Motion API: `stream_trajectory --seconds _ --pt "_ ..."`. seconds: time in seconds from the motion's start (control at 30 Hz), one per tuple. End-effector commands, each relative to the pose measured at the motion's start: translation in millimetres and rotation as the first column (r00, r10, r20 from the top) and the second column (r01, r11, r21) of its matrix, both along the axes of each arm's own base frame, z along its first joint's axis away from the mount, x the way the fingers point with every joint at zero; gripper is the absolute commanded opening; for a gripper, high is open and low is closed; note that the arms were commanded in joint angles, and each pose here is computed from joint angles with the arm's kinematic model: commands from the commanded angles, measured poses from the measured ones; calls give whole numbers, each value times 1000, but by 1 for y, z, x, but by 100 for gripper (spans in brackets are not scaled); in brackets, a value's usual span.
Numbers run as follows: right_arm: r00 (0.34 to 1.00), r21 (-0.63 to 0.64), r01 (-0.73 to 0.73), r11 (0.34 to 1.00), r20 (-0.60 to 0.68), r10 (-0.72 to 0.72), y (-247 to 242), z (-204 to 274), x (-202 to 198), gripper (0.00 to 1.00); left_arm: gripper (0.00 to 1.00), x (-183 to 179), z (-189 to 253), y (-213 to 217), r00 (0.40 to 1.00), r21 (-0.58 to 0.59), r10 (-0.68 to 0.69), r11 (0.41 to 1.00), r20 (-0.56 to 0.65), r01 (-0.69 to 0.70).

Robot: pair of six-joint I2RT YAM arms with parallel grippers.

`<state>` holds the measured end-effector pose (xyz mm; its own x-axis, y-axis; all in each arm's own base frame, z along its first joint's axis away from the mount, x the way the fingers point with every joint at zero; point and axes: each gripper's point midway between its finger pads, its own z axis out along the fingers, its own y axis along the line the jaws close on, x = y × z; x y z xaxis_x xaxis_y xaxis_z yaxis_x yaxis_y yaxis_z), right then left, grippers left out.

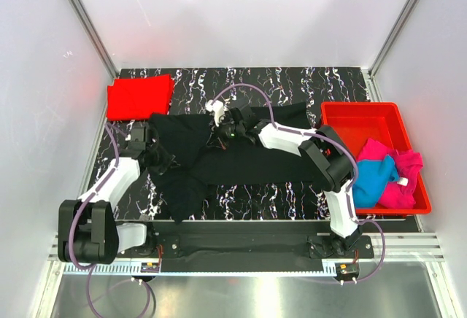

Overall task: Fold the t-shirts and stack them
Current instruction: Fold the tshirt

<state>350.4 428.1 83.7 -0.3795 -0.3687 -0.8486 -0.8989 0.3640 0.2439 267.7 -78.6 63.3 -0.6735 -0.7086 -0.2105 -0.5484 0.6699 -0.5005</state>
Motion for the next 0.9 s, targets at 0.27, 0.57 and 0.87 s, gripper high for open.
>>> stream_trajectory --seconds 0.27,0.57,0.87 --pt "994 75 12 997 110 -20 -1 46 10 0 0 1 2 -26 990 -204 137 971 45 -125" --pt "996 72 19 997 90 -26 -5 37 5 0 0 -4 -6 -22 984 -185 175 967 -7 -174" --pt "995 68 22 997 91 -28 -8 39 5 0 22 -1 -2 -31 987 -247 162 956 4 -156"
